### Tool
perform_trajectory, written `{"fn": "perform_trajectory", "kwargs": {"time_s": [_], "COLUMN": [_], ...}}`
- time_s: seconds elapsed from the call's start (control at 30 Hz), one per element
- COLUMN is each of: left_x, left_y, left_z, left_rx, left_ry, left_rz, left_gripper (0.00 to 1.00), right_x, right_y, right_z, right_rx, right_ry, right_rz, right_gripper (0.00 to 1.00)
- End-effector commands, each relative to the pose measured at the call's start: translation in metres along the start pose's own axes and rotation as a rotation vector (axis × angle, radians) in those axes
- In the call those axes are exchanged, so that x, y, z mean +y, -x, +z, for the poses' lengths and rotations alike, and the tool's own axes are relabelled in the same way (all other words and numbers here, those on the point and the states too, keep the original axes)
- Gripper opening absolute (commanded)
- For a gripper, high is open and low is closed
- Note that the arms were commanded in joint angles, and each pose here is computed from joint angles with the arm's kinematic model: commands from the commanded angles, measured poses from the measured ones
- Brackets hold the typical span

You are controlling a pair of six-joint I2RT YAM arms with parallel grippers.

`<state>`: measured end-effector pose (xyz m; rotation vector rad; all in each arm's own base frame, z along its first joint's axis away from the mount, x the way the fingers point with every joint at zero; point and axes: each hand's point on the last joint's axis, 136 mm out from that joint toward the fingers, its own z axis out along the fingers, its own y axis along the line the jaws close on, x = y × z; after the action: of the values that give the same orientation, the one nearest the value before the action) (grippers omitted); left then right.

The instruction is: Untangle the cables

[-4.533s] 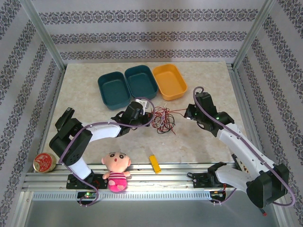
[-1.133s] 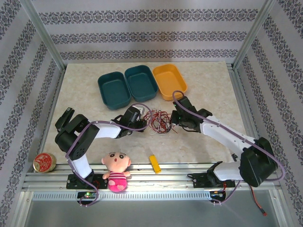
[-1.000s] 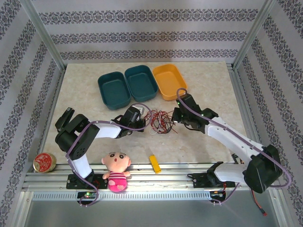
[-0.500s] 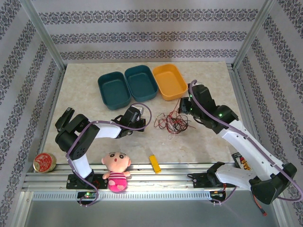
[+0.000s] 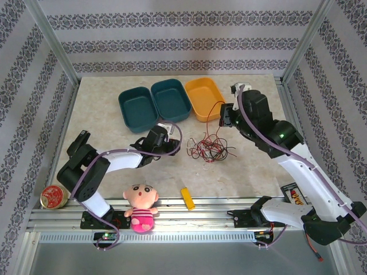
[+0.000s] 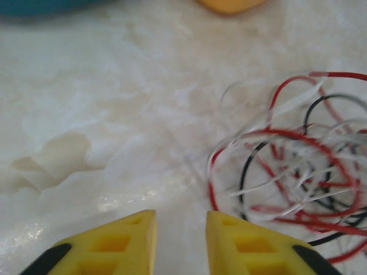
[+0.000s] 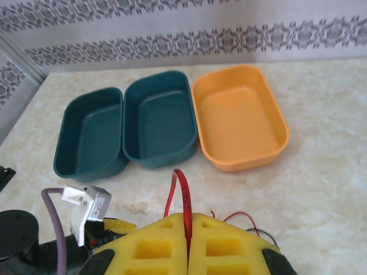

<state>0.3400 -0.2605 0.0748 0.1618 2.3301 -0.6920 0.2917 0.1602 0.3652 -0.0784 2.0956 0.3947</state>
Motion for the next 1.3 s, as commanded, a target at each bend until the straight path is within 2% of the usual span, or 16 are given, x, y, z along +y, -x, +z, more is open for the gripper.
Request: {"fn": "perform_trajectory", "kwargs": {"time_s": [0.0,0.17,0.3,0.6,0.87,1.03,1.27], "left_x": [-0.001,-0.005,-0.005,-0.001,0.014,0.021,0.030], "left_y": [0.004,0.013,0.017,0.030,0.036,0.035,0.035], "left_z": [-0.012,-0.020,-0.027,-0.057,-0.091,-0.106,-0.124], "left_rx": [-0.019,-0.048,-0.064,-0.146,-0.221,-0.261,-0.292], "left_ry": [0.007,0.006,0.012,0.044,0.126,0.150,0.194], "left_rz": [0.003,0.002,0.000,-0.008,-0.002,-0.013,-0.018], "left_gripper": [0.39,0.47,0.59,0.99,0.99,0.99,0.99], "right_x": [0.003,0.013,0.023,0.024,0.018,-0.014,-0.052], "right_y": [0.022,0.046,0.066,0.088,0.100,0.106,0.092], "right_z": [-0.019,-0.032,-0.041,-0.028,0.029,0.084,0.149], "right_rx": [-0.068,-0.134,-0.181,-0.228,-0.193,-0.132,-0.038], "right_ry": [-0.005,0.019,0.034,-0.030,-0.109,-0.183,-0.187], "right_rz": [-0.048,-0.082,-0.111,-0.147,-0.166,-0.115,-0.002], "right_gripper": [0.00,0.00,0.00,0.00,0.00,0.00,0.00]}}
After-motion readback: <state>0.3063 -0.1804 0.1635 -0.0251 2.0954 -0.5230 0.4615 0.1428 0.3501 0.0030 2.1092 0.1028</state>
